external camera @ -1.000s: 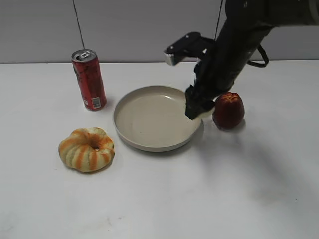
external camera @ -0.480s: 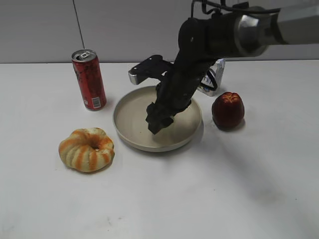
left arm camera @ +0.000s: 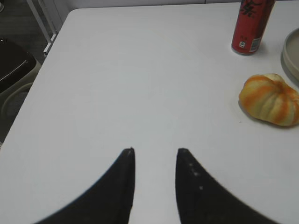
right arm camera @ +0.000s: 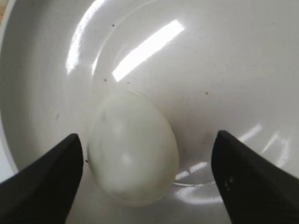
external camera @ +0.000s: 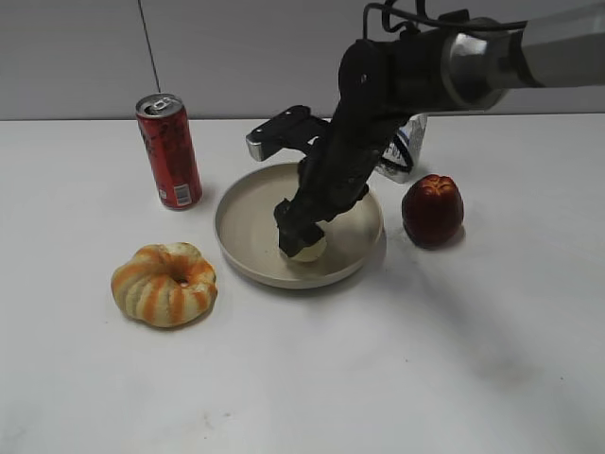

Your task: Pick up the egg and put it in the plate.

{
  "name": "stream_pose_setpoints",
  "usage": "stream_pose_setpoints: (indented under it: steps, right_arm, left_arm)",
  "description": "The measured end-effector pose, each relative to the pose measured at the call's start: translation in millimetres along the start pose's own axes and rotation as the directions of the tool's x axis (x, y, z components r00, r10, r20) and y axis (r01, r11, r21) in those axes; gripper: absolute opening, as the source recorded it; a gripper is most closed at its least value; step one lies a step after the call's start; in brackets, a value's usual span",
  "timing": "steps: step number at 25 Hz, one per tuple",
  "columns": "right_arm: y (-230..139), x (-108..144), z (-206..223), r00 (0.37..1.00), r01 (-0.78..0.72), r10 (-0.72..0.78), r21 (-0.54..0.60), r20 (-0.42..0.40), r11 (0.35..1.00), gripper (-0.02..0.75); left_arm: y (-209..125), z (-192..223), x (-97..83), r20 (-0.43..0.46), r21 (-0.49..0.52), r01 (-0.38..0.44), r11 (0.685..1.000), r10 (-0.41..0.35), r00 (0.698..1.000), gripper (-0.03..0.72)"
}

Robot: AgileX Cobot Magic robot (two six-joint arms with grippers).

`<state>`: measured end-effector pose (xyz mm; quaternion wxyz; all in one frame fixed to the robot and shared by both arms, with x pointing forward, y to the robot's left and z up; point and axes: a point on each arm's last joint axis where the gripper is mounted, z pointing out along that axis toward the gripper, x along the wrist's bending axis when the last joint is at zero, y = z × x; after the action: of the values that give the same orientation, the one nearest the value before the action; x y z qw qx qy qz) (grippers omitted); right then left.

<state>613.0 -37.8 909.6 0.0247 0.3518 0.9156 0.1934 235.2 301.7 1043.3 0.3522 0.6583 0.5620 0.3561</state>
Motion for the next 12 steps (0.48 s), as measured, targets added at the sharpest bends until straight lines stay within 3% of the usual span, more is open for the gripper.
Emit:
stream_pose_setpoints:
  steps: [4,8,12]
  right_arm:
    - [12.3,1.2,-41.1,0.999,0.025,-0.024,-0.020,0.048,0.999,0.657]
    - [24.4,1.4,-116.2,0.988,-0.003,0.014,-0.074,0.151,0.997,0.657]
    - [12.6,0.1,-189.6,0.970,-0.080,0.104,-0.116,0.219,0.990,0.657]
  left_arm:
    - [0.0,0.0,0.0,0.000,0.000,0.000,1.000,0.000,1.000,0.235]
    - [0.0,0.0,0.0,0.000,0.000,0.000,1.000,0.000,1.000,0.235]
    - [0.0,0.0,0.0,0.000,0.000,0.000,1.000,0.000,1.000,0.235]
